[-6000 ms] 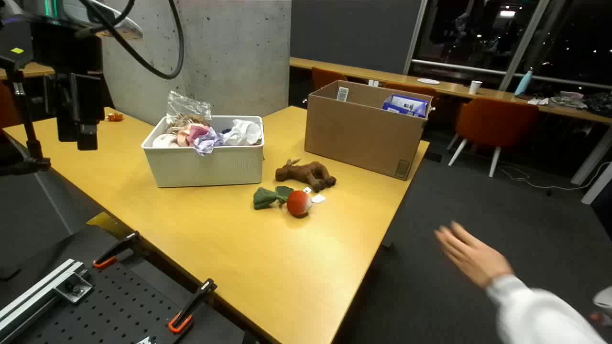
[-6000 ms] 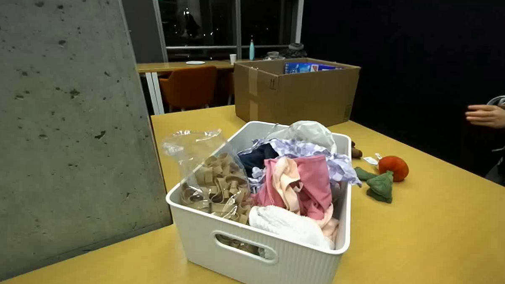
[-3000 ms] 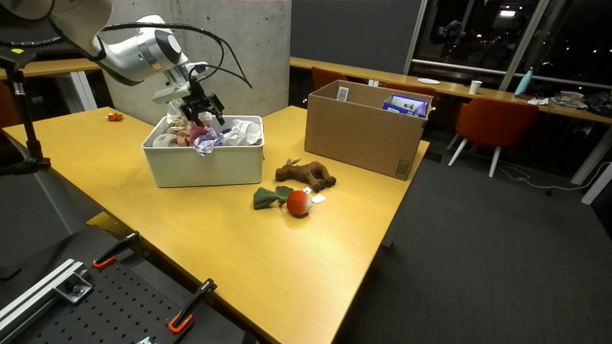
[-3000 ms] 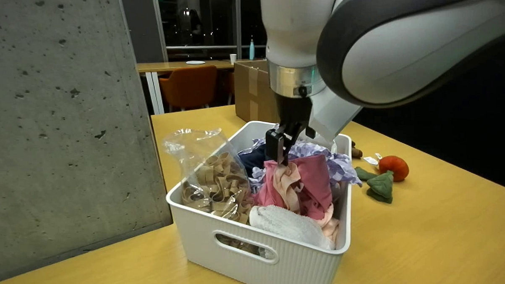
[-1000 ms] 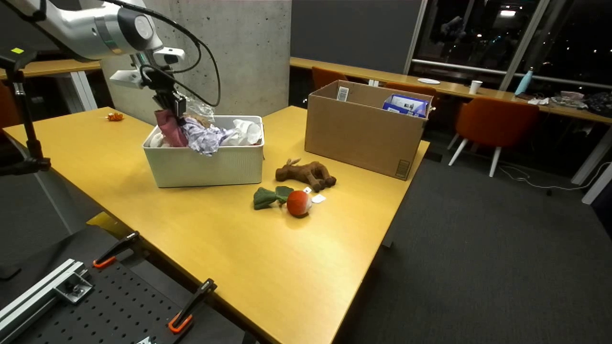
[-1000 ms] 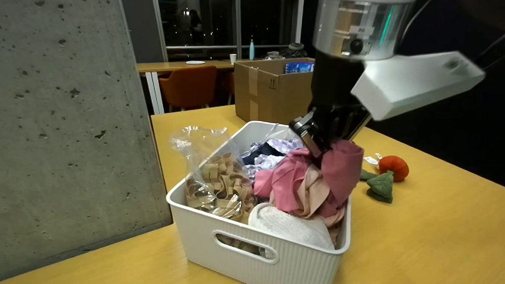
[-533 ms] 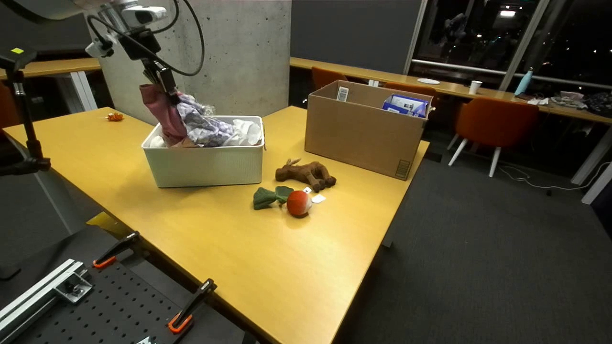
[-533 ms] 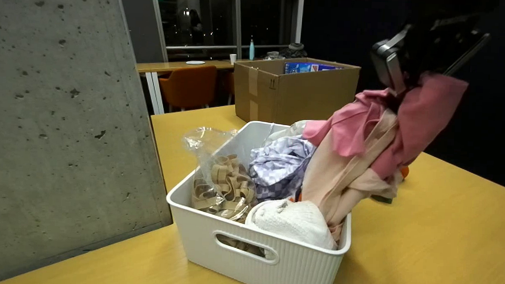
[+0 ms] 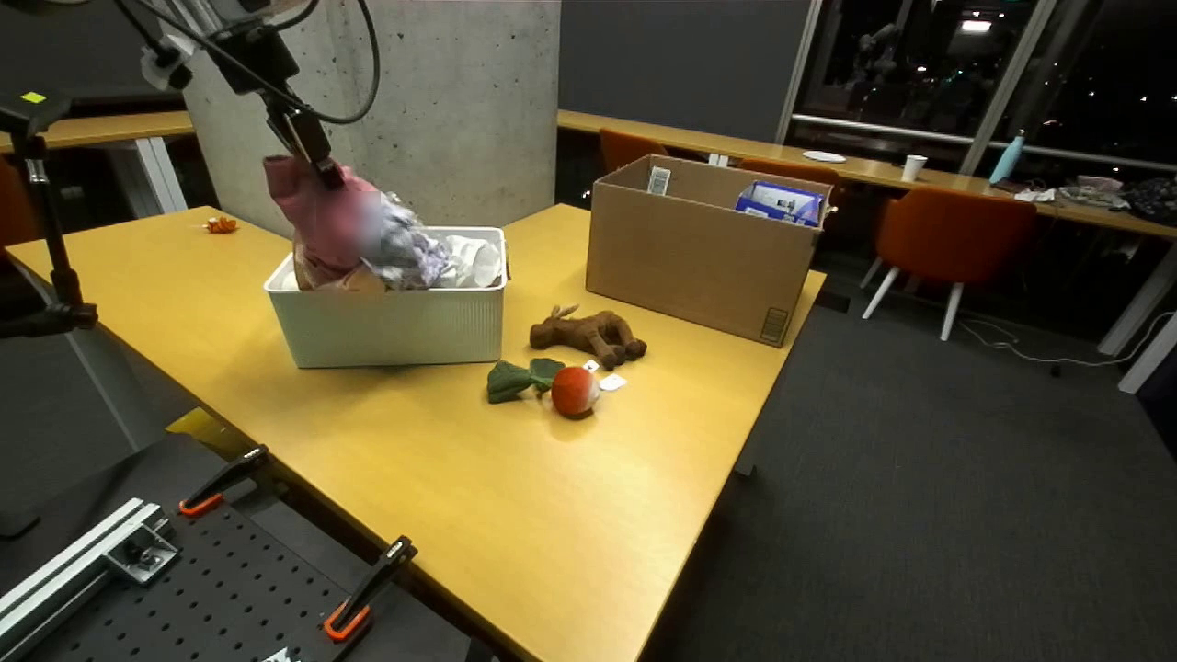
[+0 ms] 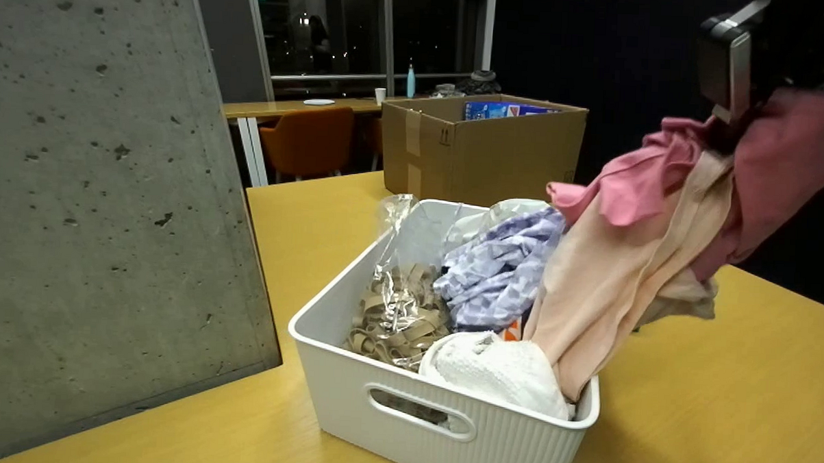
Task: Remove the laundry from the basket and lay it on the table, put back the pitch coloured laundry
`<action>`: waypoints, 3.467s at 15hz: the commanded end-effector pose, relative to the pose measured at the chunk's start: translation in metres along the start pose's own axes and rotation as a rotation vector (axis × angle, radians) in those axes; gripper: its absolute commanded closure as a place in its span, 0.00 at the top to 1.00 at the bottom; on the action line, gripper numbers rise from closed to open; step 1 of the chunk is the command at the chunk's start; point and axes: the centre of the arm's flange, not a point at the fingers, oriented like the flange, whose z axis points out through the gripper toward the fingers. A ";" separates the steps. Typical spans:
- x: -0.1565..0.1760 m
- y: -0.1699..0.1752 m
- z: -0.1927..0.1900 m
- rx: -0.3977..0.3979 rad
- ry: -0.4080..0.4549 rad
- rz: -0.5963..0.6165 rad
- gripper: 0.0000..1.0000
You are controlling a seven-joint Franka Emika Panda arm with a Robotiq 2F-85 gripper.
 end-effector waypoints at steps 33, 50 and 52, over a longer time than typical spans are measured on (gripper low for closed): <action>0.005 -0.019 0.089 0.111 0.042 0.226 1.00; 0.021 -0.109 0.139 0.338 -0.089 0.161 1.00; 0.005 -0.114 0.136 0.350 -0.139 0.160 1.00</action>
